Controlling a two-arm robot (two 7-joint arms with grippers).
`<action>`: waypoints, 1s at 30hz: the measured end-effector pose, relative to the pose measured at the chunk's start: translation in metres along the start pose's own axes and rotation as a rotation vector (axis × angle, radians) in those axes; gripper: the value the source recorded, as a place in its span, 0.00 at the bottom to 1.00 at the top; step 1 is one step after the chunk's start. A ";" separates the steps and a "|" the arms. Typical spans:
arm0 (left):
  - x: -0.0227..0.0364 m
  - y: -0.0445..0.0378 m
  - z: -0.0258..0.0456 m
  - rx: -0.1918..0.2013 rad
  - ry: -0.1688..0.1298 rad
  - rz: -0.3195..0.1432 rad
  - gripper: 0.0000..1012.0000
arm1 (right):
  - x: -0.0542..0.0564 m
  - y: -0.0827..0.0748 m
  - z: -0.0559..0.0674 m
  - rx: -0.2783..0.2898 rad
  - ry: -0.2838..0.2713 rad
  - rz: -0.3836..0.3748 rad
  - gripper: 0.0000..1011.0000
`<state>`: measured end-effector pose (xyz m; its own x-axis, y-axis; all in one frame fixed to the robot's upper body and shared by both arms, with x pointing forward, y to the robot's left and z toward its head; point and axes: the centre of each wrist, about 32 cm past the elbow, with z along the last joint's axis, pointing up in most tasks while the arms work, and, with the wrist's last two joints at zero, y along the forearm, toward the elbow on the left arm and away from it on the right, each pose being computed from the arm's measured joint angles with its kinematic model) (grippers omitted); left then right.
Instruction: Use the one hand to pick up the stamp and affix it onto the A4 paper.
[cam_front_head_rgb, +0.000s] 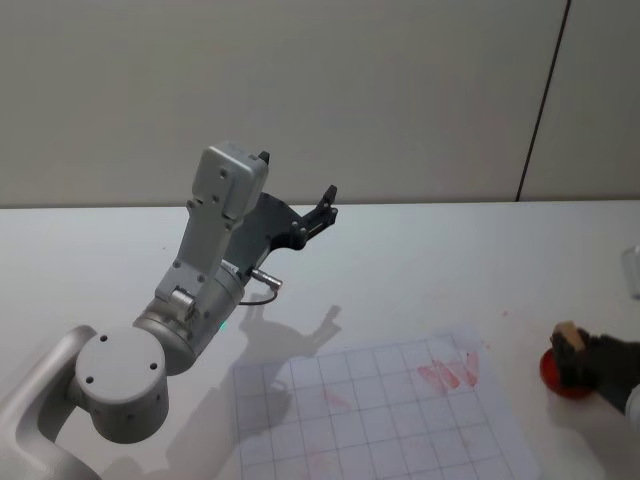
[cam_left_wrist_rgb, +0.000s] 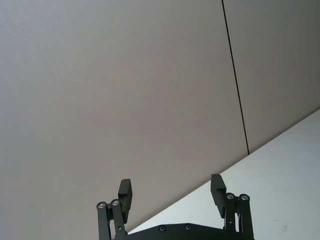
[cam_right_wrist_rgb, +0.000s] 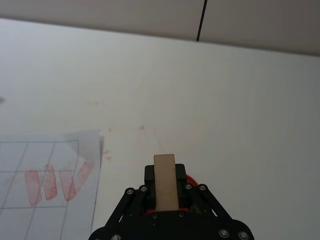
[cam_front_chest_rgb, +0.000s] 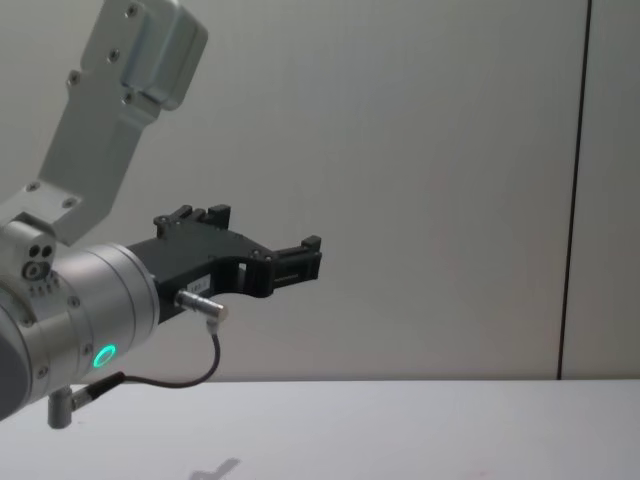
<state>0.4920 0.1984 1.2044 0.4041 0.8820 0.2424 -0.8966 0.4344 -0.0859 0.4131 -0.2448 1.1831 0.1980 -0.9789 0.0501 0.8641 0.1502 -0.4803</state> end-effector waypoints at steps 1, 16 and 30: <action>0.0000 0.0000 0.0000 0.000 0.000 0.000 0.99 | 0.000 -0.002 0.004 0.020 -0.007 0.001 0.22; 0.0000 0.0000 0.0000 0.000 0.000 0.000 0.99 | -0.005 -0.019 0.034 0.128 -0.044 0.053 0.22; 0.0000 0.0000 0.0000 0.000 0.000 0.000 0.99 | -0.021 -0.004 0.028 0.061 -0.032 0.204 0.22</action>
<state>0.4920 0.1984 1.2044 0.4040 0.8820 0.2425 -0.8967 0.4343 -0.0859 0.4185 -0.2207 1.2086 0.3855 -0.9226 -0.0142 0.8309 0.3538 -0.4294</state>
